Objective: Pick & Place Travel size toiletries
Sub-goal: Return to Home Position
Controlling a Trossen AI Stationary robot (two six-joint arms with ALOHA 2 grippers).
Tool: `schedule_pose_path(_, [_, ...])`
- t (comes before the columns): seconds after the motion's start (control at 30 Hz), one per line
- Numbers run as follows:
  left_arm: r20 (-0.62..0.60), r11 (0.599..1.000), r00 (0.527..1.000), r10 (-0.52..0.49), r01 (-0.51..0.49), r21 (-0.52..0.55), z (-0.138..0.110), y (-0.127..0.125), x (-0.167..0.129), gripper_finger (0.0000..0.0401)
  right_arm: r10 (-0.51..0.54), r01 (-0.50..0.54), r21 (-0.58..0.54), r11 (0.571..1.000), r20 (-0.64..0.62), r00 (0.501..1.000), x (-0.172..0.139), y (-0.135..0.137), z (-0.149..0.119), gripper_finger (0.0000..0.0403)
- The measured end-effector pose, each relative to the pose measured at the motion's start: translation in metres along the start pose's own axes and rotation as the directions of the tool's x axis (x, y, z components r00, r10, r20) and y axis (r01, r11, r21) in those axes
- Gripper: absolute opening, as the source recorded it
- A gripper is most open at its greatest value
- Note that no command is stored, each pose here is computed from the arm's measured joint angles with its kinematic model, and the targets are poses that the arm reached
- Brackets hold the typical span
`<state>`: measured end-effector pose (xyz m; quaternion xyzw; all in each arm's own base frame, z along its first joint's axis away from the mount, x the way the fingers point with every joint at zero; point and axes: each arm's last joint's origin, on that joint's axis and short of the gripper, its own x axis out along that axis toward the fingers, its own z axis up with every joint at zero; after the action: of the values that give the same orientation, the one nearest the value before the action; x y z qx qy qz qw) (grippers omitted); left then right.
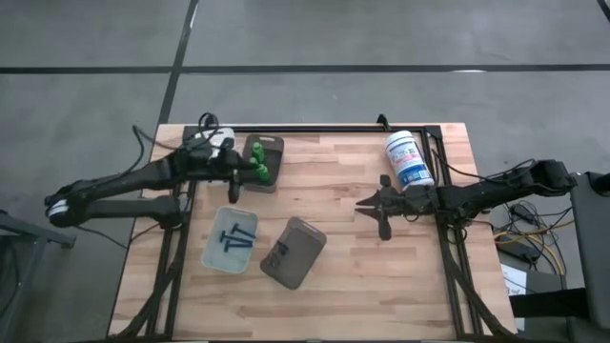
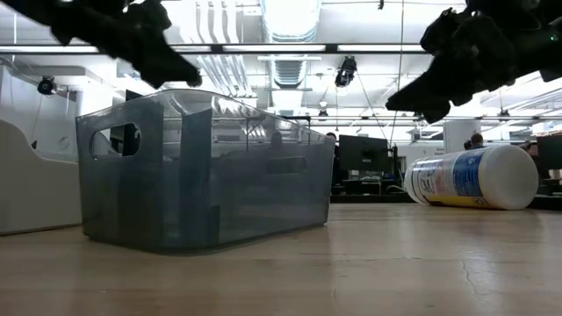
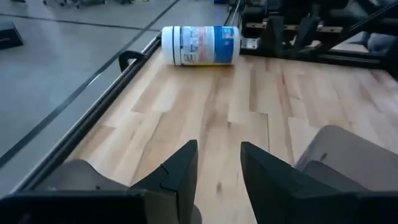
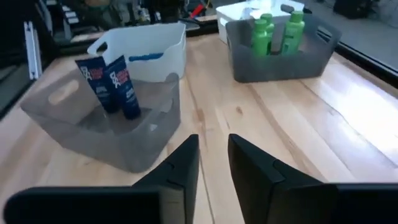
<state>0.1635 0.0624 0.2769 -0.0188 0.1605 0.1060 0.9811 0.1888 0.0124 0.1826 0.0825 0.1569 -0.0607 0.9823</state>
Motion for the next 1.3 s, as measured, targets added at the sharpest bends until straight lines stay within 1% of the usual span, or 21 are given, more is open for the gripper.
schedule_pose_path(0.07, [0.026, 1.000, 0.999, -0.026, 0.026, 0.001, -0.012, -0.003, -0.004, 0.0126, 0.021, -0.022, -0.049, 0.999, -0.019, 1.000, 0.000, 0.000, -0.004, 0.0076])
schedule_pose_path(0.13, [0.058, 0.995, 0.994, -0.097, 0.095, 0.030, -0.026, -0.008, -0.008, 0.0126, 0.081, -0.084, -0.076, 0.994, -0.036, 0.996, -0.002, -0.002, -0.010, 0.0069])
schedule_pose_path(0.17, [0.086, 0.989, 0.986, -0.141, 0.138, 0.049, -0.032, -0.011, -0.010, 0.0126, 0.117, -0.118, -0.070, 0.991, -0.019, 0.993, -0.004, -0.002, -0.011, 0.0065])
schedule_pose_path(0.23, [0.148, 0.972, 0.962, -0.229, 0.219, 0.083, -0.046, -0.015, -0.013, 0.0126, 0.178, -0.174, -0.066, 0.983, 0.058, 0.982, -0.009, -0.004, -0.010, 0.0059])
schedule_pose_path(0.3, [0.219, 0.959, 0.935, -0.280, 0.263, 0.107, -0.057, -0.018, -0.017, 0.0126, 0.216, -0.209, -0.068, 0.975, 0.109, 0.970, -0.014, -0.007, -0.014, 0.0054])
schedule_pose_path(0.4, [0.275, 0.962, 0.922, -0.274, 0.257, 0.096, -0.076, -0.019, -0.021, 0.0126, 0.225, -0.221, -0.042, 0.974, 0.153, 0.962, -0.022, -0.010, -0.019, 0.0048])
schedule_pose_path(0.5, [0.295, 0.963, 0.916, -0.271, 0.257, 0.087, -0.088, -0.020, -0.024, 0.0126, 0.233, -0.230, -0.037, 0.973, 0.195, 0.953, -0.030, -0.011, -0.022, 0.0043])
schedule_pose_path(0.63, [0.306, 0.969, 0.920, -0.247, 0.233, 0.081, -0.101, -0.022, -0.025, 0.0126, 0.245, -0.230, -0.084, 0.969, 0.273, 0.930, -0.041, -0.014, -0.027, 0.0046])
schedule_pose_path(0.7, [0.307, 0.971, 0.921, -0.239, 0.226, 0.078, -0.108, -0.023, -0.024, 0.0126, 0.257, -0.237, -0.104, 0.966, 0.277, 0.926, -0.044, -0.015, -0.031, 0.0051])
schedule_pose_path(0.77, [0.315, 0.970, 0.917, -0.243, 0.229, 0.082, -0.114, -0.025, -0.023, 0.0126, 0.290, -0.263, -0.131, 0.956, 0.282, 0.915, -0.047, -0.014, -0.030, 0.0056])
schedule_pose_path(0.83, [0.332, 0.971, 0.912, -0.241, 0.225, 0.085, -0.118, -0.029, -0.023, 0.0126, 0.315, -0.279, -0.160, 0.947, 0.291, 0.903, -0.048, -0.013, -0.028, 0.0062])
schedule_pose_path(0.93, [0.308, 0.977, 0.927, -0.214, 0.204, 0.067, -0.122, -0.034, -0.022, 0.0126, 0.317, -0.269, -0.195, 0.943, 0.291, 0.903, -0.049, -0.013, -0.028, 0.0070])
schedule_pose_path(1.0, [0.308, 0.978, 0.928, -0.210, 0.199, 0.068, -0.122, -0.038, -0.022, 0.0126, 0.313, -0.258, -0.211, 0.943, 0.298, 0.902, -0.050, -0.014, -0.028, 0.0077])
schedule_pose_path(1.13, [0.322, 0.975, 0.922, -0.214, 0.184, 0.120, -0.121, -0.050, -0.024, 0.0126, 0.304, -0.247, -0.219, 0.944, 0.283, 0.910, -0.052, -0.019, -0.029, 0.0090])
schedule_pose_path(1.3, [0.319, 0.981, 0.933, -0.166, 0.125, 0.146, -0.123, -0.063, -0.028, 0.0126, 0.358, -0.293, -0.247, 0.924, 0.286, 0.889, -0.057, -0.028, -0.026, 0.0105])
